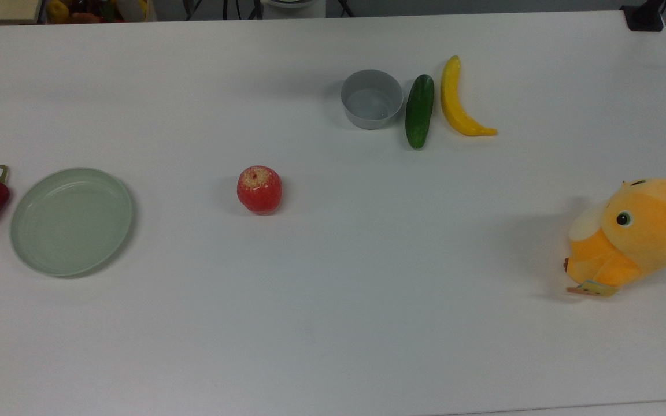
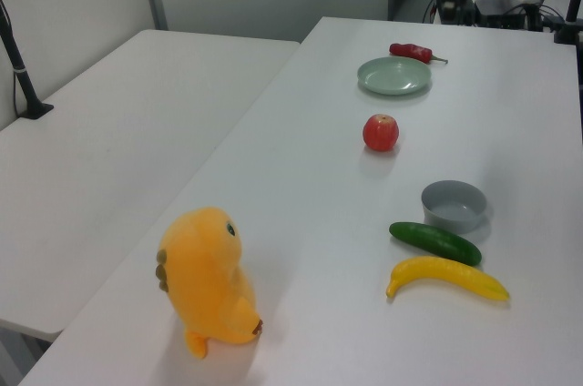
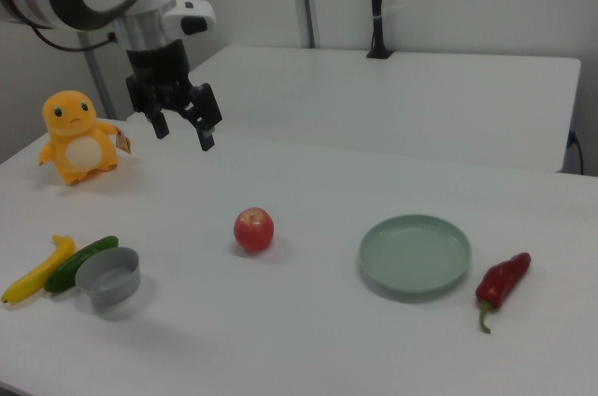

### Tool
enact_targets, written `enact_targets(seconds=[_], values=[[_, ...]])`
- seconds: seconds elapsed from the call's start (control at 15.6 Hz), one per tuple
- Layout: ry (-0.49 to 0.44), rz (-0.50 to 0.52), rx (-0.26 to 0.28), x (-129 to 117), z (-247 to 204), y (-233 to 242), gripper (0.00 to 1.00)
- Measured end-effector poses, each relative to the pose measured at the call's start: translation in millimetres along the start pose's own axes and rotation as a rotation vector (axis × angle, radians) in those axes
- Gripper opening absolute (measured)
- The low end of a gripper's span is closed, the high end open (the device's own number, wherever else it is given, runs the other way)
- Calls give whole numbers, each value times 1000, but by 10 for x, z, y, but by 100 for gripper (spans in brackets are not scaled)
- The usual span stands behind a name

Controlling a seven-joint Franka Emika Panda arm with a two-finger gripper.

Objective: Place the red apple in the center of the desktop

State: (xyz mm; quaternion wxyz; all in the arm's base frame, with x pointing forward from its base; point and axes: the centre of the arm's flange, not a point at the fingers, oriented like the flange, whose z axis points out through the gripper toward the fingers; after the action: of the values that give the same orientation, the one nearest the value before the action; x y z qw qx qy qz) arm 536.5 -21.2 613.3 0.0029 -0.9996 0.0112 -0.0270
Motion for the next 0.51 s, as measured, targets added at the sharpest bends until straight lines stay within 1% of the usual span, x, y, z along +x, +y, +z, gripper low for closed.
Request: enact_targets(seconds=[0.06,0.19,0.32,0.51], values=[[-3,7,2,-65,-79,36,100],[6,14,18,-115,-157,65,100],[22,11,31,-66,-133,38,100],[48,6,30,78,-8,4,100]])
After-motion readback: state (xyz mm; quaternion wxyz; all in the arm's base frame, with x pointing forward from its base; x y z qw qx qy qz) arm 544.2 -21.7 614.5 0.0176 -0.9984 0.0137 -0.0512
